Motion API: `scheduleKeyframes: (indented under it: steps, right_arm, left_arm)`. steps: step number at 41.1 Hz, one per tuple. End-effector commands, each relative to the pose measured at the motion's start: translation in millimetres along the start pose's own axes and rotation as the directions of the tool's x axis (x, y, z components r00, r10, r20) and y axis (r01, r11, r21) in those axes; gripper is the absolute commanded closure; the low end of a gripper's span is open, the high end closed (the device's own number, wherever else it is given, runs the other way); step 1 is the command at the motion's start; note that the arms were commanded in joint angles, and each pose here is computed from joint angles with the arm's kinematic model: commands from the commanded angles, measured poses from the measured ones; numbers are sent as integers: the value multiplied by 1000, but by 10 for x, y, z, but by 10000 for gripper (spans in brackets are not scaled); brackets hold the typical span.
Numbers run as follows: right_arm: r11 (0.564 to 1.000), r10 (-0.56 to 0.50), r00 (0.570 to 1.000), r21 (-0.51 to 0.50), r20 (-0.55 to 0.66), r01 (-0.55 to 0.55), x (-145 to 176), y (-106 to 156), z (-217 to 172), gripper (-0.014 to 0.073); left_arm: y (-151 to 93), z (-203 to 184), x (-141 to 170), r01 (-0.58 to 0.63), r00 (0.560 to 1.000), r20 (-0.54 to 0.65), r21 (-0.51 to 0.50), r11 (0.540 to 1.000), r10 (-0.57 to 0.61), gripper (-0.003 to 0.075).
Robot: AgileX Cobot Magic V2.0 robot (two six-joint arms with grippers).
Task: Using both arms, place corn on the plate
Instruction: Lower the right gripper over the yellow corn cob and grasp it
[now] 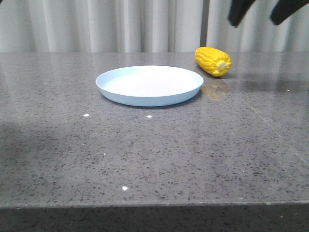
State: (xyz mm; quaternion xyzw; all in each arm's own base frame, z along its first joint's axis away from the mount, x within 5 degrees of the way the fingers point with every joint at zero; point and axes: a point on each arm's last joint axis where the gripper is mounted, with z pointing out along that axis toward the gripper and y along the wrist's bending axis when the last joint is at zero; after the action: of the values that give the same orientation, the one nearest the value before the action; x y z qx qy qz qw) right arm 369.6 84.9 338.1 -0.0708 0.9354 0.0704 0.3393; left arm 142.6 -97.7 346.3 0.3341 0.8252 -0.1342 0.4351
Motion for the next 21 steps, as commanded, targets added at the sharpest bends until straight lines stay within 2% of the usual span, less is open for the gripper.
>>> scheduleKeyframes:
  steps: [1,10,21]
  right_arm:
    - [1000,0,992,-22,124,3,-294,36,-65,-39]
    - [1000,6,993,-18,115,-4,-519,7,420,-39]
    - [1000,6,996,-17,88,-4,-583,-2,843,-39]
  left_arm:
    - [3,-61,-134,15,995,96,-9,1000,-14,331]
    - [3,-61,-134,15,995,96,-9,1000,-14,331]
    - [0,-61,-134,19,995,97,-6,1000,-18,331]
